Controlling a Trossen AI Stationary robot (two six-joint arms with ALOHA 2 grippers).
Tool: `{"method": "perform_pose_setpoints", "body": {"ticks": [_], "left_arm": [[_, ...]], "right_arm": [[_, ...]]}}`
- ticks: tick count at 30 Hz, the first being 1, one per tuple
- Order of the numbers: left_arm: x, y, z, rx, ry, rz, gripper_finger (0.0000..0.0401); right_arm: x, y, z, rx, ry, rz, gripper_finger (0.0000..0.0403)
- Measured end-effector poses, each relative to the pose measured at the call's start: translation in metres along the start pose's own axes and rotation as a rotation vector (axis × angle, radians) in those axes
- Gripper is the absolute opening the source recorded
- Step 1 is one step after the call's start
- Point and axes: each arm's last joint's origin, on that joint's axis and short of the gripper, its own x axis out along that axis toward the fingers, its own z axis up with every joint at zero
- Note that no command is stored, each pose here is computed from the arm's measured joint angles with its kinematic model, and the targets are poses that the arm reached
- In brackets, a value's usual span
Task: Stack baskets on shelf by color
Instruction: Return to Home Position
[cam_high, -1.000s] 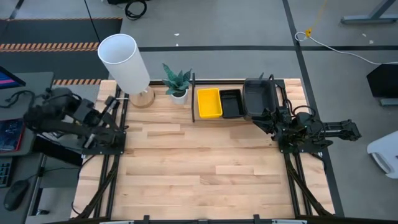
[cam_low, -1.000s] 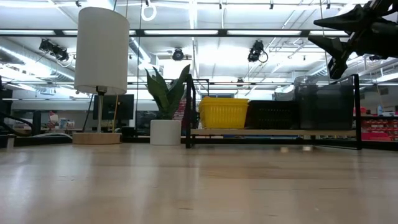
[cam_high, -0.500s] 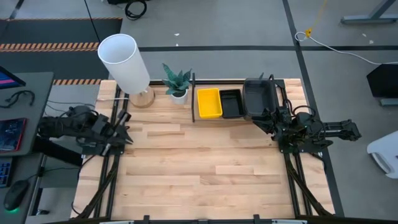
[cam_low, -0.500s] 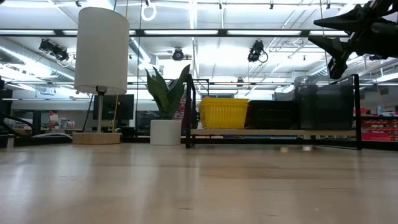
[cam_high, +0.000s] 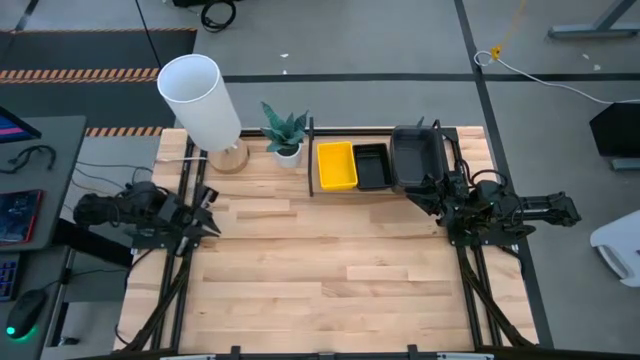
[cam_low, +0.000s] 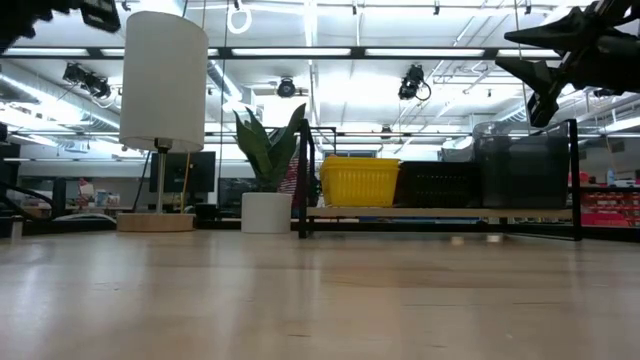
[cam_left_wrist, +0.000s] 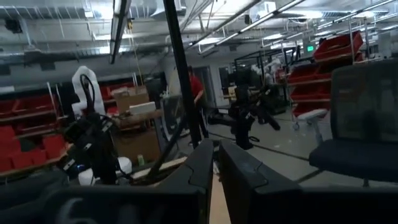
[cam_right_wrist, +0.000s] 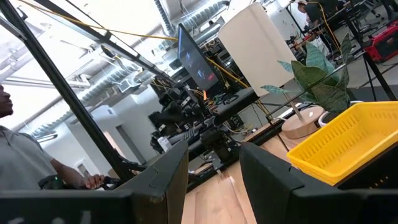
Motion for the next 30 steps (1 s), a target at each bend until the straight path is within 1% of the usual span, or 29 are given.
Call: {"method": "perform_pose_setpoints", "body": {"ticks": [2, 5, 13, 15, 18, 21, 30], "left_arm": [[0.001, -0.001, -0.01, 0.013, 0.02, -0.002, 0.0032], [0.001, -0.002, -0.026, -0.03, 0.069, -0.006, 0.0035], [0.0, -0.006, -0.069, -0.07, 0.195, -0.016, 0.0039], [0.0, -0.006, -0.07, -0.069, 0.208, -0.003, 0.0036], [0.0, -0.005, -0.07, -0.018, 0.221, 0.038, 0.003], [-0.001, -0.005, -0.071, 0.031, 0.232, 0.05, 0.0028], [0.0, -0.004, -0.069, 0.036, 0.206, 0.056, 0.004]], "right_arm": [[0.0, 0.0, 0.0, 0.0, 0.001, 0.0, 0.015], [0.0, 0.0, 0.0, 0.0, 0.0, 0.0, 0.015], [0.0, 0.0, 0.0, 0.0, 0.0, 0.0, 0.015], [0.0, 0.0, 0.0, 0.0, 0.0, 0.0, 0.015], [0.0, 0.0, 0.0, 0.0, 0.0, 0.001, 0.015], [0.0, 0.0, 0.0, 0.0, 0.0, 0.0, 0.015], [0.0, 0.0, 0.0, 0.0, 0.0, 0.0, 0.015]]}}
